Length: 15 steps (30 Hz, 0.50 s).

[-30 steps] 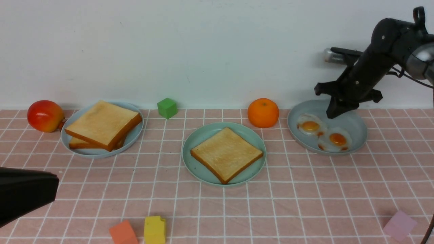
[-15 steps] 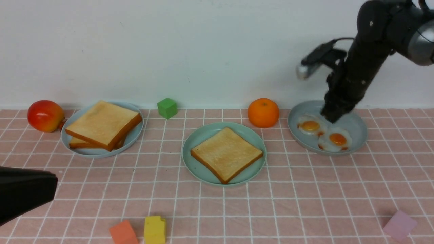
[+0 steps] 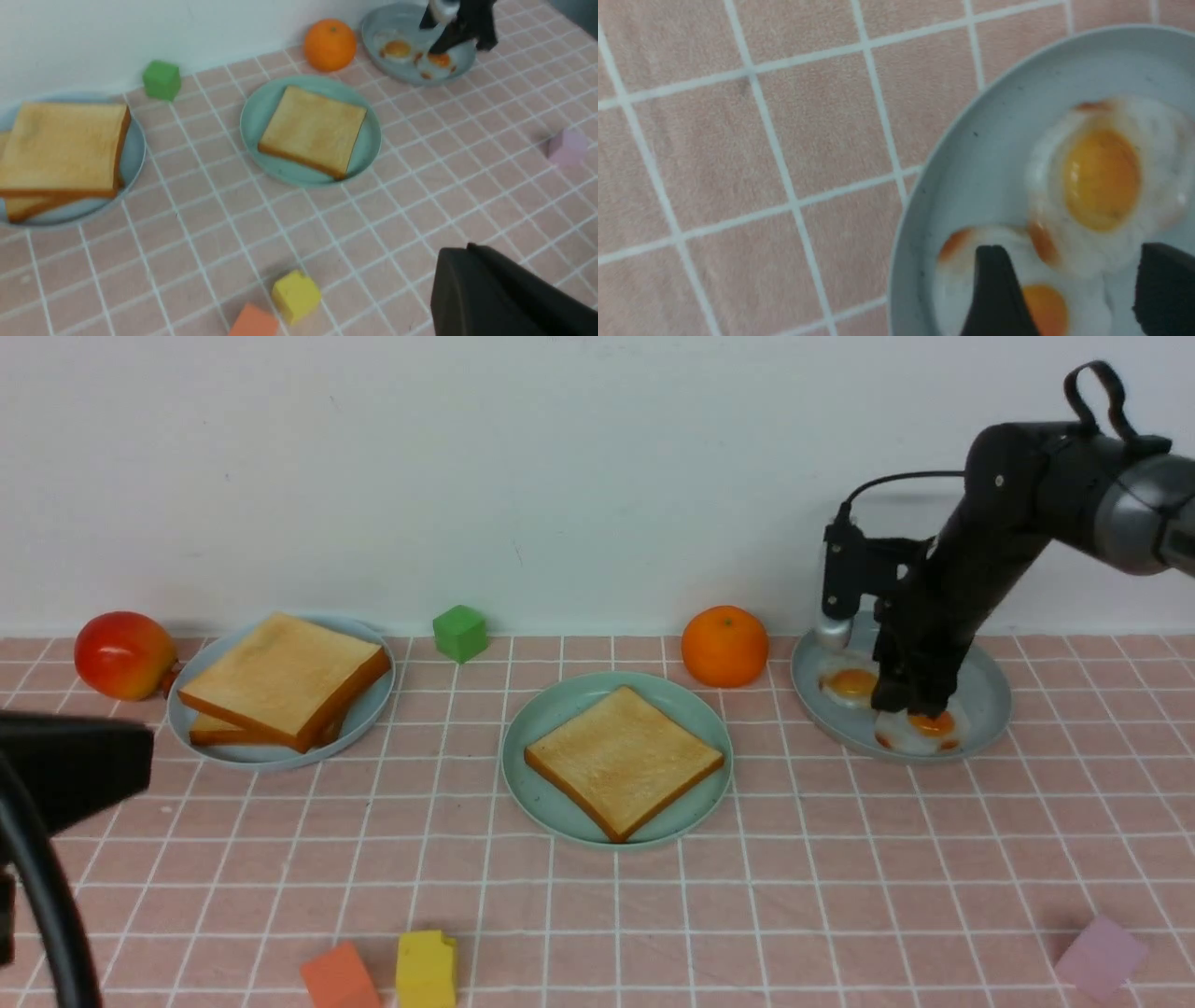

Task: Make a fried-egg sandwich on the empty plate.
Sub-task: Use the right arm to grab a fried egg

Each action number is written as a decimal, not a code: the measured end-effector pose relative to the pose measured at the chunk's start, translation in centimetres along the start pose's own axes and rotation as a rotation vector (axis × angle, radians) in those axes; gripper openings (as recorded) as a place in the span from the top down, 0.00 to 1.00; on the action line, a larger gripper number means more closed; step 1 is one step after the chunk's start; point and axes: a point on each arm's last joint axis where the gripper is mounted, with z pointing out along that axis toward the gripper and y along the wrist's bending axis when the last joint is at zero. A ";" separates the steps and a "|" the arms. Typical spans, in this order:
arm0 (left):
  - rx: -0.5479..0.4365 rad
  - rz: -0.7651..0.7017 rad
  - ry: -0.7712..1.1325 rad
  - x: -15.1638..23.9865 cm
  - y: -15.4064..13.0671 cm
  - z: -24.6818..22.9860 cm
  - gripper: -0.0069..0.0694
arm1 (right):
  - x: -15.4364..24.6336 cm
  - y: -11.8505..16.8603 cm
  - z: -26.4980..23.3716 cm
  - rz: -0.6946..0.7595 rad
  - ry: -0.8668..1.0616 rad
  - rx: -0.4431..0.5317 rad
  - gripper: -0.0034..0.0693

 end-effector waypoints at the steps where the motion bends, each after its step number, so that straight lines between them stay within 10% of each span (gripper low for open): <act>1: 0.011 0.022 -0.055 -0.5 -0.1 0.0 0.92 | 0.1 0.0 1.0 -0.004 -0.001 -0.002 0.36; 15: 0.075 0.038 -0.202 -1.8 -0.7 -0.2 0.92 | 1.4 -0.8 2.5 0.014 -0.002 0.051 0.35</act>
